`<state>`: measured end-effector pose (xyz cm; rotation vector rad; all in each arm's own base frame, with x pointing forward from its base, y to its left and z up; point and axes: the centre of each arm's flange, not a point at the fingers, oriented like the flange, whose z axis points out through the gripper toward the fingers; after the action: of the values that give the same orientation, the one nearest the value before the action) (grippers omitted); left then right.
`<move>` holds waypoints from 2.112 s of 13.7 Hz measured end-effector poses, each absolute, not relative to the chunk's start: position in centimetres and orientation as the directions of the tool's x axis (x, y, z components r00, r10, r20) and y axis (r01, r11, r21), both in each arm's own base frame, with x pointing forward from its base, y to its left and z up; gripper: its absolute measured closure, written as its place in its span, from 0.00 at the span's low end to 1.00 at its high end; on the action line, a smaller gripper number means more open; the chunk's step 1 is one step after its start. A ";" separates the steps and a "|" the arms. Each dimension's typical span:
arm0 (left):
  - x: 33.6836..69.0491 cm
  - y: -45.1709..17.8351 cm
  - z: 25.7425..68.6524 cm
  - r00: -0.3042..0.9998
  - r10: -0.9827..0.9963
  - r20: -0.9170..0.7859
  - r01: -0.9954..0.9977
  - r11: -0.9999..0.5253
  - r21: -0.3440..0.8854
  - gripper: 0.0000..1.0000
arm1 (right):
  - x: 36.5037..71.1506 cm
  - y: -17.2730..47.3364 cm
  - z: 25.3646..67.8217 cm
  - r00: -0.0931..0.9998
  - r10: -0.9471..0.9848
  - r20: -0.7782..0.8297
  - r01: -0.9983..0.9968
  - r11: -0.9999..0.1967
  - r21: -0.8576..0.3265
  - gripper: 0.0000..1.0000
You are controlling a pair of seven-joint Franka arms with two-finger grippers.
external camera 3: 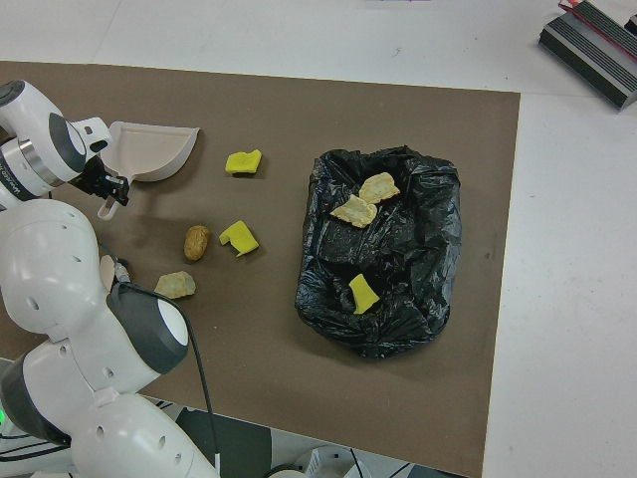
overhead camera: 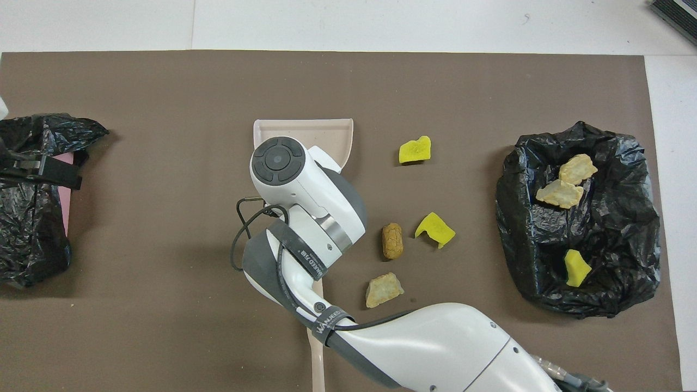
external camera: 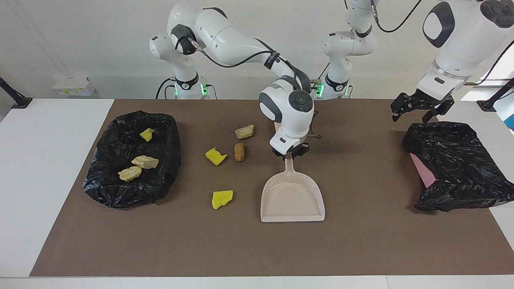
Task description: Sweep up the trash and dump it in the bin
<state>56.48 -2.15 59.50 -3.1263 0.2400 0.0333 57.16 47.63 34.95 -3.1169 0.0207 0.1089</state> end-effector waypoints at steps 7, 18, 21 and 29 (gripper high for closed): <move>56.7 -6.9 56.6 0.972 -0.234 -0.002 -0.234 -0.972 -0.006 0.00 | 55.1 46.1 41.6 0.998 -0.012 -0.059 -0.013 -1.000 -0.016 0.00; 57.5 -19.6 45.8 0.963 -0.270 0.018 -0.270 -0.962 0.044 0.00 | 33.6 47.0 38.9 0.990 0.003 -0.143 0.003 -1.000 0.001 0.00; 56.4 -24.3 44.7 0.969 -0.244 0.029 -0.245 -0.968 0.053 0.00 | 30.1 46.0 36.6 0.984 -0.039 -0.173 -0.042 -0.999 -0.013 0.00; 52.3 -35.0 39.7 0.985 -0.171 0.022 -0.172 -0.983 0.061 0.00 | 26.5 45.6 32.6 0.978 -0.083 -0.191 -0.098 -0.993 -0.068 0.00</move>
<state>52.28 -35.03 39.68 -3.1920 0.2755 -0.0273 26.52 45.63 32.59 -3.0472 0.1399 0.2896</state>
